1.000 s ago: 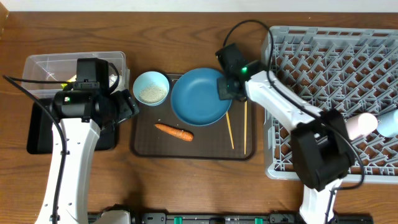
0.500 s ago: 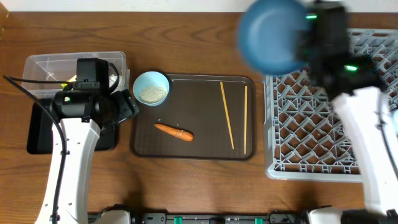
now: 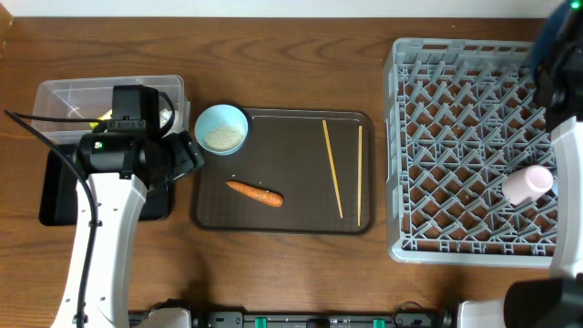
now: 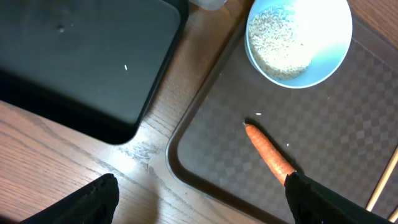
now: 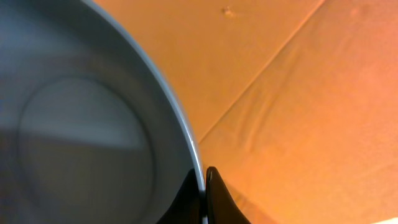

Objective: Sort waste into correct bins and load items into the dishwasher rack
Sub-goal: 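Grasp the blue plate rim and lift it toward the rack, then lower the blue plate into the back of the rack, then release the plate and move right gripper to the chopsticks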

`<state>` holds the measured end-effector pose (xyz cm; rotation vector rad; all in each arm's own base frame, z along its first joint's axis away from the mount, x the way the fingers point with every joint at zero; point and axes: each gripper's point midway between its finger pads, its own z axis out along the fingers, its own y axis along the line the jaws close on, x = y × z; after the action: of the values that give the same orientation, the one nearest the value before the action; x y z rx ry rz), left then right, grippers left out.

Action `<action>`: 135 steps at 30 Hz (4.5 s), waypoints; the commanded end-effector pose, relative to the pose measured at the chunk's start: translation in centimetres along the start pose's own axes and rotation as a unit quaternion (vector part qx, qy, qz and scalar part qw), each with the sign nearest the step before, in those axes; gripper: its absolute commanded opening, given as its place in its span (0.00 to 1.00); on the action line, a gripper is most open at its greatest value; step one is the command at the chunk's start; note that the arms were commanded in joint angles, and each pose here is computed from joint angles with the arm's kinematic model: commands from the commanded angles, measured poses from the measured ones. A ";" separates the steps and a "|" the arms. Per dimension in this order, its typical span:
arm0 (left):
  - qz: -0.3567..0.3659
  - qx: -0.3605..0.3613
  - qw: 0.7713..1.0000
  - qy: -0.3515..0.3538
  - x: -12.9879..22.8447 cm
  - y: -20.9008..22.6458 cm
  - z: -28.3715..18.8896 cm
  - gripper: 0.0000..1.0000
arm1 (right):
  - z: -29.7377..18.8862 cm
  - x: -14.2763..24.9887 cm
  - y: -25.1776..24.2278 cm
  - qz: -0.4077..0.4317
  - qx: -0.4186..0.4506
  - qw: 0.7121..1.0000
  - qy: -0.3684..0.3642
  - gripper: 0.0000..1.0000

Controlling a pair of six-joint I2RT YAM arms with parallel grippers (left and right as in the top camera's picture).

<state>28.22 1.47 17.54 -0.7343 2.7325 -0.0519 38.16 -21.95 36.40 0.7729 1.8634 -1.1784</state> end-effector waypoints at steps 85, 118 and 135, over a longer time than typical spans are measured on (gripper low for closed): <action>-0.007 0.002 1.000 -0.012 -0.7 -0.1 0.1 0.88 | 8.1 11.5 11.3 -0.328 0.009 0.944 0.046 0.25; -0.007 0.002 1.000 -0.010 -0.6 -0.1 0.1 0.88 | -2.8 8.8 12.6 -0.217 -0.227 0.949 0.017 0.99; -0.006 0.001 1.000 -0.008 -0.5 -0.1 0.1 0.88 | -7.8 12.6 13.0 -0.211 -0.330 0.915 0.091 0.99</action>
<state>28.70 1.48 17.70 -0.7295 2.7130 -0.0588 40.24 -9.20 21.60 0.0475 2.4749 -0.6725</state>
